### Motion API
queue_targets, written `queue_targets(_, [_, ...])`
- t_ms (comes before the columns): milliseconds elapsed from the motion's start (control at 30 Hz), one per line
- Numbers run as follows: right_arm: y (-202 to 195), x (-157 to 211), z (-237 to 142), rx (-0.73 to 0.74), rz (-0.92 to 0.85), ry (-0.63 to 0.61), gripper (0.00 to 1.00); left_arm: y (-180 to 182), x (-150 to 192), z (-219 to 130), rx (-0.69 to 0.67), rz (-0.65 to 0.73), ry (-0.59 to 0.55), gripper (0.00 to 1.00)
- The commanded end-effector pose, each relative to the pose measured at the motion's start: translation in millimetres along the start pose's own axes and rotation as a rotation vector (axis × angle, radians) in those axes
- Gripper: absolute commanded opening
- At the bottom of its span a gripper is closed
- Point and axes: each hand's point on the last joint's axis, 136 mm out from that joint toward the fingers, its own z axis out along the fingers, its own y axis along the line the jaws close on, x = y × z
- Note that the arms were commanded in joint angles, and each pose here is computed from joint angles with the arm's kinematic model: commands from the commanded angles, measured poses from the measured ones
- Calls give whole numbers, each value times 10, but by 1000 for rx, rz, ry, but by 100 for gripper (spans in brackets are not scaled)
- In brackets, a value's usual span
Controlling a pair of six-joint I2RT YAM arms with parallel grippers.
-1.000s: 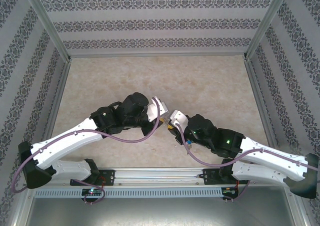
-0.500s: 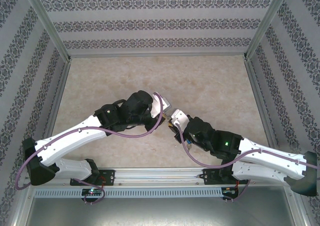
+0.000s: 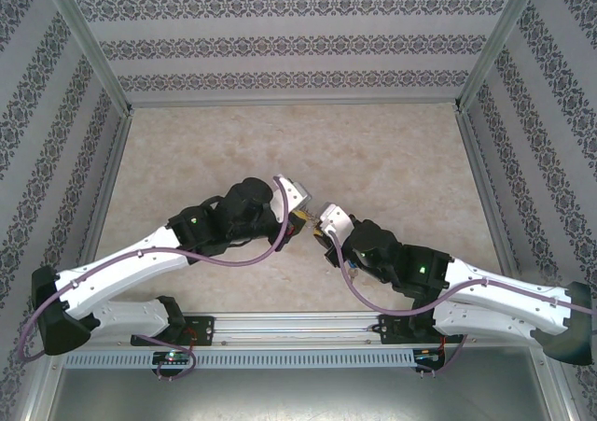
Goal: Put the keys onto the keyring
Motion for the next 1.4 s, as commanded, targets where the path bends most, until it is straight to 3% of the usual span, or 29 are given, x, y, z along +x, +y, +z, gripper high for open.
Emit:
queue_targets(0, [116, -411, -93, -66, 52, -165, 0, -110, -237, -8, 53, -14, -130, 0])
queue_targets(567, [161, -427, -67, -5, -11, -167, 0, -180, -308, 36, 103, -46, -195, 0])
queue_targets(933, [430, -556, -296, -155, -55, -307, 0, -349, -400, -26, 219, -44, -335, 0])
queue_targets(1233, [771, -666, -543, -327, -130, -423, 20, -371, -392, -100, 231, -12, -374, 0])
queue_targets(1367, [763, -696, -629, -339, -130, -444, 27, -386, -398, -162, 234, 13, -388, 0])
